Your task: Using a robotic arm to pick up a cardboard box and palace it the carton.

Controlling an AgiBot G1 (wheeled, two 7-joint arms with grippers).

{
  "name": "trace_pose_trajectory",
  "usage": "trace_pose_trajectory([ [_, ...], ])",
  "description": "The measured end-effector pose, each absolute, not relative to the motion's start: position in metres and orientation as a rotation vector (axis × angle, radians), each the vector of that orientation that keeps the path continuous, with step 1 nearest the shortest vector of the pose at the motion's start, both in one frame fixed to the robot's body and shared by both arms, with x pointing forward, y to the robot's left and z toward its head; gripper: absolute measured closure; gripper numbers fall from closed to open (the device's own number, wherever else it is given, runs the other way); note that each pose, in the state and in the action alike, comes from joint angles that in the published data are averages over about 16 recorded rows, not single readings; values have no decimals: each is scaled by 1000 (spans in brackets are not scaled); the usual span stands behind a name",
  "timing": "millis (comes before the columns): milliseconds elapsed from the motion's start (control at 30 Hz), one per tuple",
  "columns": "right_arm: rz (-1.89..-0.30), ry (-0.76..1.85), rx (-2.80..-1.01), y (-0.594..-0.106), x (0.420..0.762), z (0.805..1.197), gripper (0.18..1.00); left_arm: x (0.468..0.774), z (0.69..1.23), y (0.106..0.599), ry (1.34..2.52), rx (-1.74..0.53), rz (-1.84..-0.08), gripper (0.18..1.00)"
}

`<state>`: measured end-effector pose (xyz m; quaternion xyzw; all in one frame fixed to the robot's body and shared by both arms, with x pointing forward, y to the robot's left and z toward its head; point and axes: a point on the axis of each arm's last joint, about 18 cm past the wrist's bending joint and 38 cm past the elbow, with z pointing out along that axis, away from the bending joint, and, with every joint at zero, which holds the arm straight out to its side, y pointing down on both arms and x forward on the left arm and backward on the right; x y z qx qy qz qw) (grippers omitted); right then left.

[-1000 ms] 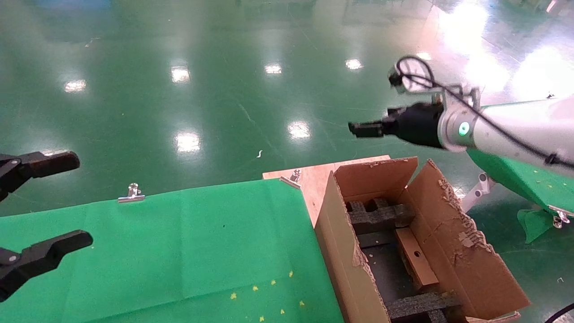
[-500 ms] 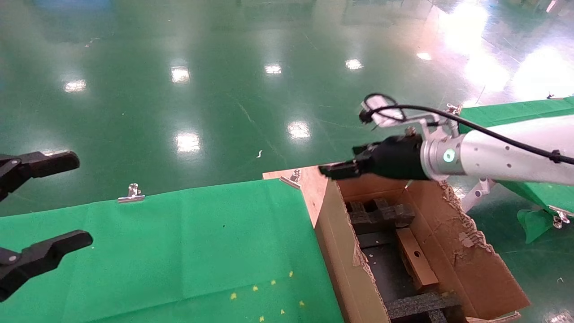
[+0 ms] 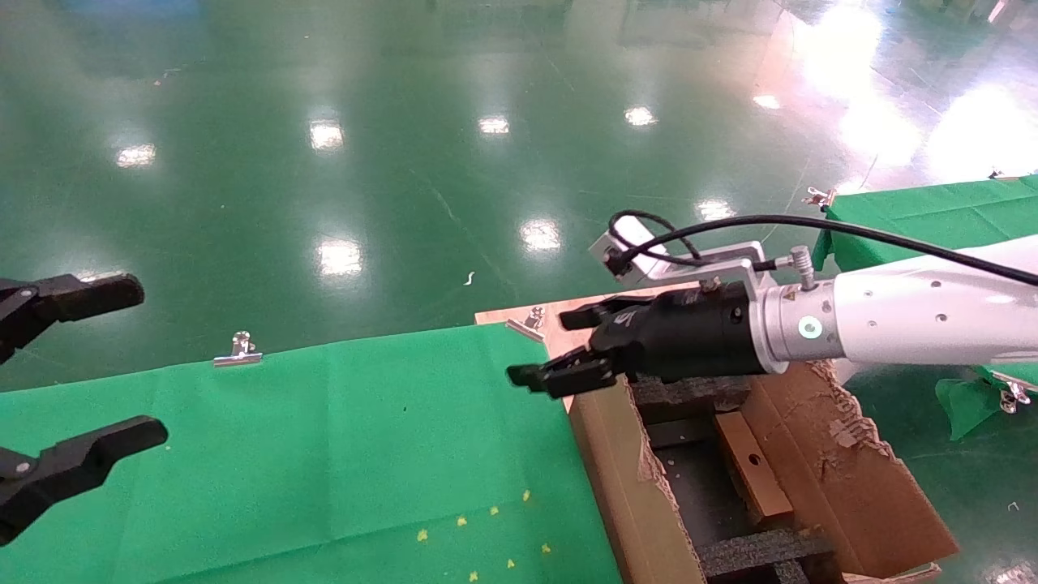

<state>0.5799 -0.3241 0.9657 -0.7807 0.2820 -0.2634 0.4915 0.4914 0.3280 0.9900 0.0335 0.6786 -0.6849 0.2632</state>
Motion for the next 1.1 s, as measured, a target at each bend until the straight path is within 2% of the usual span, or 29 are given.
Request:
trace_pose_trajectory([
  [500,-515,190,-1812,-300,528,975,178,491,990,328,1835,91,-1852,183],
  [800,-527,-94,-1681,-299,493,986,178,491,990,328,1836,92,-1852,183],
  [1100,-551,-206,-1613,-301,479,992,178,490,990,325,1844,108,-1849,183],
])
